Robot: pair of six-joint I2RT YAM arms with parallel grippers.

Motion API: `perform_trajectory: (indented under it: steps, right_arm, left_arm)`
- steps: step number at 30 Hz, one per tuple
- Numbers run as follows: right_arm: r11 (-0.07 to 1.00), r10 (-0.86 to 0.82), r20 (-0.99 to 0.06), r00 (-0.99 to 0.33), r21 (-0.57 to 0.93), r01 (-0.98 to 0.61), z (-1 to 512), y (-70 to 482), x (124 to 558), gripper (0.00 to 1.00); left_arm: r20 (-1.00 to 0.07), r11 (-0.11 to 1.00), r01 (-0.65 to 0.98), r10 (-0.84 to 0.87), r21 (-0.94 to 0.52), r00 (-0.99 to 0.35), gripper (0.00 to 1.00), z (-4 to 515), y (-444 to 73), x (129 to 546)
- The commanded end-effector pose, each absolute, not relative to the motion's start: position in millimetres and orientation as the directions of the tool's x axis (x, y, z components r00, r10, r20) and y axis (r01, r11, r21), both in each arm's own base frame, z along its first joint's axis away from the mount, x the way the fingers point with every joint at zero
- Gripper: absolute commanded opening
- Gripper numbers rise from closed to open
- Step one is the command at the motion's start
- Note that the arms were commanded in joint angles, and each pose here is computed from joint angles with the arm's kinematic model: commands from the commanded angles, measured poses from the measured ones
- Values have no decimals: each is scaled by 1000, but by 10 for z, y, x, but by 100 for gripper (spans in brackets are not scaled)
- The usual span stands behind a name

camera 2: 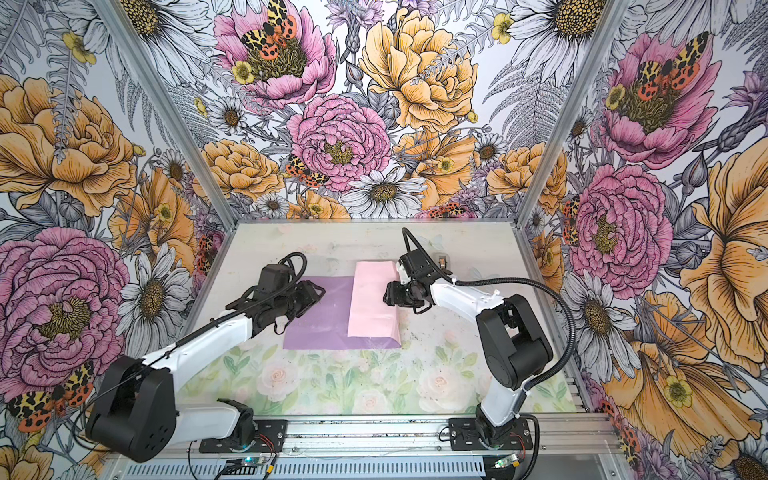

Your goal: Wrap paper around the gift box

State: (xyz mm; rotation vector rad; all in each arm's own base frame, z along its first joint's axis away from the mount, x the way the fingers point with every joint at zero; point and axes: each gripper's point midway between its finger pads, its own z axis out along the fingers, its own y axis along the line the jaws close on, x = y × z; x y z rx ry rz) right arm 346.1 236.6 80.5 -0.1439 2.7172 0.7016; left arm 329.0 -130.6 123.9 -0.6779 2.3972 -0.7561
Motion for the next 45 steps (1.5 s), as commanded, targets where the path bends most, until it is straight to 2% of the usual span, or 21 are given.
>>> perform_trajectory:
  steps: [1, 7, 11, 14, 18, 23, 29, 33, 40, 45]
  right_arm:
    - [891, -54, -318, -946, 412, -190, 678, 2300, 3351, 60]
    - [888, -59, -332, -941, 413, -201, 734, 2297, 3339, 60]
    - [887, -59, -332, -942, 416, -202, 739, 2295, 3325, 60]
    - [885, -61, -331, -942, 419, -205, 735, 2307, 3332, 60]
    - [886, -69, -332, -941, 414, -211, 723, 2297, 3329, 60]
    - [883, -69, -338, -939, 416, -215, 748, 2307, 3332, 60]
    - [884, -68, -345, -936, 413, -217, 765, 2304, 3344, 60]
    - [886, -67, -345, -936, 411, -215, 762, 2298, 3342, 60]
    - [891, -69, -339, -938, 402, -211, 721, 2267, 3312, 59]
    - [889, -80, -335, -939, 402, -219, 697, 2269, 3301, 59]
  left_arm:
    - [-243, 748, -463, -618, -477, -748, 54, 870, -859, 2832]
    - [-147, 698, -581, -683, -418, -715, 56, 643, -580, 2447]
    - [-118, 673, -632, -715, -385, -689, 62, 506, -462, 2293]
    - [-73, 641, -661, -737, -390, -672, 63, 371, -419, 2212]
    - [-60, 631, -649, -735, -426, -675, 60, 309, -458, 2224]
    - [-26, 584, -632, -744, -509, -667, 51, 259, -592, 2305]
    - [-22, 575, -603, -734, -553, -679, 48, 279, -665, 2394]
    - [-38, 576, -591, -734, -566, -679, 41, 307, -667, 2445]
    - [-70, 602, -561, -715, -568, -696, 8, 333, -669, 2483]
    - [-188, 669, -438, -651, -601, -735, 0, 620, -756, 2650]
